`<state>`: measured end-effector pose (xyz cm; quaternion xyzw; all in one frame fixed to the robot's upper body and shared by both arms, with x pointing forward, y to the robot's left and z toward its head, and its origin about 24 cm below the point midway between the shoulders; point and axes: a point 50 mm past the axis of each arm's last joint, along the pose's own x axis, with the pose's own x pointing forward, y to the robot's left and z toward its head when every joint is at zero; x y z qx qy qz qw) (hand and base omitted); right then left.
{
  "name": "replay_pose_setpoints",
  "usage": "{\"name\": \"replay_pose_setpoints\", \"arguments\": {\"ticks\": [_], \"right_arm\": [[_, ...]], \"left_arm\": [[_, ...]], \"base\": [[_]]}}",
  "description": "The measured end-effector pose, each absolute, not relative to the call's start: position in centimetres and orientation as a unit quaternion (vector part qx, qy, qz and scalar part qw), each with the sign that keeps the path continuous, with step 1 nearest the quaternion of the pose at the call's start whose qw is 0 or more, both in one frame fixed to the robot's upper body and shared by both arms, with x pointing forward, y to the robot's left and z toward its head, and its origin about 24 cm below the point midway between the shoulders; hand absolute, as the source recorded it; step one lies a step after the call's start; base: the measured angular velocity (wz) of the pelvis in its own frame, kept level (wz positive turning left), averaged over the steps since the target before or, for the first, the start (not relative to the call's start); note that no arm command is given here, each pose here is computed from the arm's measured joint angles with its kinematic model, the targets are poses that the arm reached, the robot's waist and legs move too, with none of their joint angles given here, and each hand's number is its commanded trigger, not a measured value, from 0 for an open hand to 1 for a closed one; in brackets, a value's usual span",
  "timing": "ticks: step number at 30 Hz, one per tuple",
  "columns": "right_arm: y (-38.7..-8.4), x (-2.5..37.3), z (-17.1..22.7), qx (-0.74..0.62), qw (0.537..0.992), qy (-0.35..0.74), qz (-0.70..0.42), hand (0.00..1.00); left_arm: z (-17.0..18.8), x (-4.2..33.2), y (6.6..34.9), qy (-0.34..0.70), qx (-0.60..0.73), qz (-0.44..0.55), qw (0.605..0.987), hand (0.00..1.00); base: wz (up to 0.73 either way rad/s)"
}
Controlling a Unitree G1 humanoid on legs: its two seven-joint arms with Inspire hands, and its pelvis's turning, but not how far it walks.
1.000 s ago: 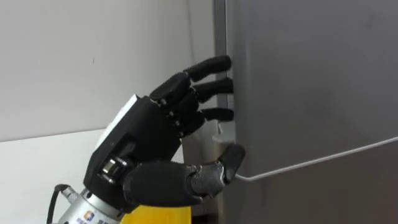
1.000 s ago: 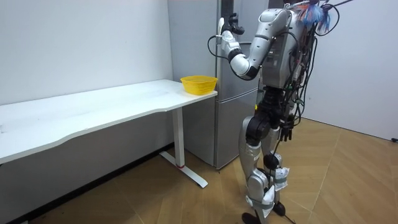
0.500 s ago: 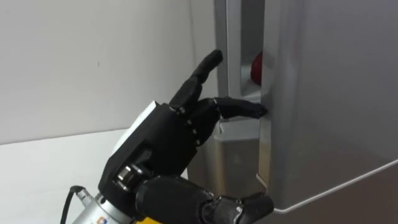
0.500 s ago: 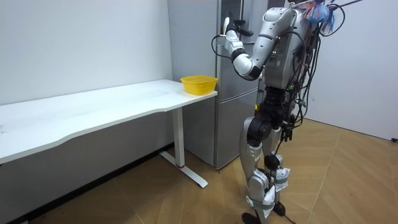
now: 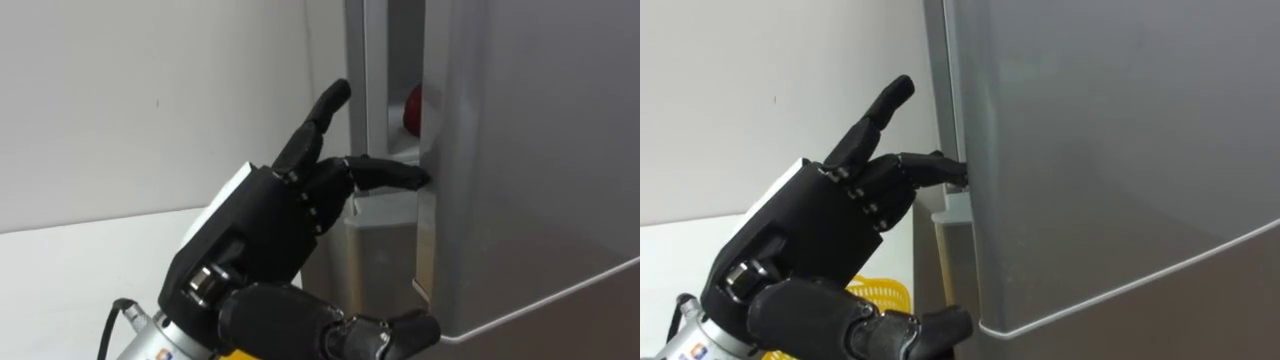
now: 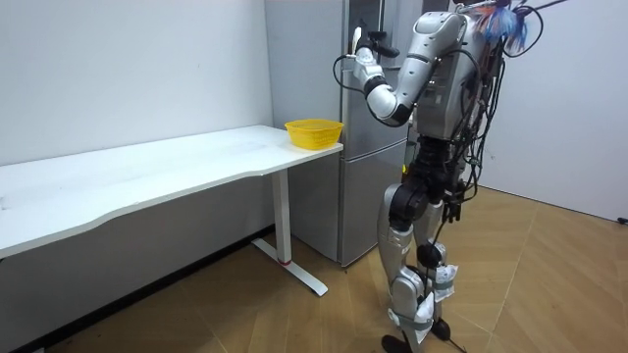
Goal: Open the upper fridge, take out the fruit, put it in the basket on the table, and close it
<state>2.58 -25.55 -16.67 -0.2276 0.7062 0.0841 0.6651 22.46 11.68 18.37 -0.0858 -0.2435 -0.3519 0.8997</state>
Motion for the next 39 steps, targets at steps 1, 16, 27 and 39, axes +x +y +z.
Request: {"name": "replay_pose_setpoints", "arguments": {"ticks": [1,16,27,39], "right_arm": [[-25.6,2.7,-16.7,-0.228,0.666,0.706,0.084,0.00],[-25.8,2.6,-16.6,-0.225,0.665,0.707,0.084,0.00],[-25.9,2.8,-16.5,-0.208,0.671,0.708,0.074,0.00],[-26.5,0.9,-16.4,-0.085,0.699,0.707,-0.060,0.00]], "left_arm": [[18.4,22.5,11.7,-0.244,-0.086,-0.352,0.899,0.00],[18.7,22.1,11.2,-0.253,-0.081,-0.369,0.891,0.00],[19.7,21.8,9.4,-0.272,-0.089,-0.425,0.859,0.00],[19.4,21.2,7.4,-0.253,-0.083,-0.500,0.824,0.00]], "base": [[-0.05],[-0.05],[-0.13],[-0.16]]}}
